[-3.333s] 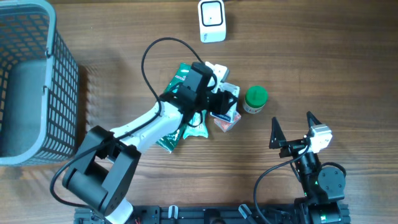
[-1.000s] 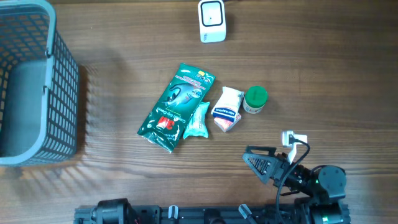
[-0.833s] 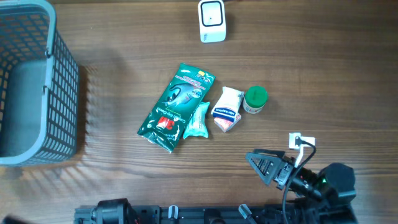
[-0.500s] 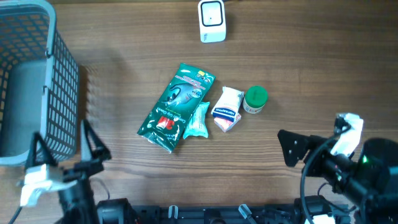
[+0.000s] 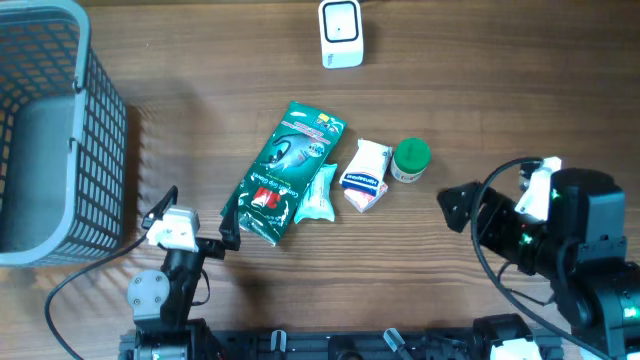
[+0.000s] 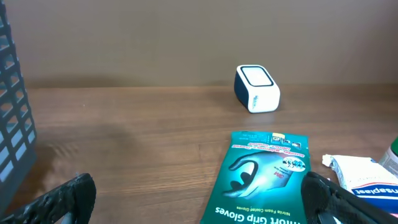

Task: Scan the item barcode
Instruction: 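Reach the right gripper over the green-lidded jar and grasp it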

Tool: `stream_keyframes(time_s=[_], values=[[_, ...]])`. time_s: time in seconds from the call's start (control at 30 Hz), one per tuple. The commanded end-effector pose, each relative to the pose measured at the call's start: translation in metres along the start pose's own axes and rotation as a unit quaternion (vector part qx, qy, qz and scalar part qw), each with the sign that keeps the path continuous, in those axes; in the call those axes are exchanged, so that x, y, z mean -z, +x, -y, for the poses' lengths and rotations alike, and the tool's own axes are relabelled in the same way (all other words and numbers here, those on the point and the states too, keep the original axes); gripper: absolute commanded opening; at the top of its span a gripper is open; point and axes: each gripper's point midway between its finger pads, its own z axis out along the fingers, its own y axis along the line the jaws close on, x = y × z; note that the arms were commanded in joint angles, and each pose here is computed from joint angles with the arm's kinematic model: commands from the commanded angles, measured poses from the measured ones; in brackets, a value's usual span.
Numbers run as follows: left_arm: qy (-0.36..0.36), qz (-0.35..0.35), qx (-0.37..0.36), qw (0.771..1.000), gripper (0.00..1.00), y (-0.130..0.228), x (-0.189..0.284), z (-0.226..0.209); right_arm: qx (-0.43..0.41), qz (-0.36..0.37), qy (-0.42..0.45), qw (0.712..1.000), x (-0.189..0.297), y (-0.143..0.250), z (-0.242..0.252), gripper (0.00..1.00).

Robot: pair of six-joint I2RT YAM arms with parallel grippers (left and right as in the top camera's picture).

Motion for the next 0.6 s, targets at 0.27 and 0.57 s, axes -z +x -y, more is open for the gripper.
stream_keyframes(time_s=[0.27,0.57], values=[[-0.003,-0.014,0.004,1.000,1.00,0.008,-0.002,-0.002,-0.247,-0.124,0.150,0.949,-0.113,-0.032,0.022,1.00],[-0.003,-0.014,0.004,1.000,1.00,0.008,-0.002,-0.002,-0.162,-0.146,0.188,0.958,-0.189,-0.057,0.047,0.99]])
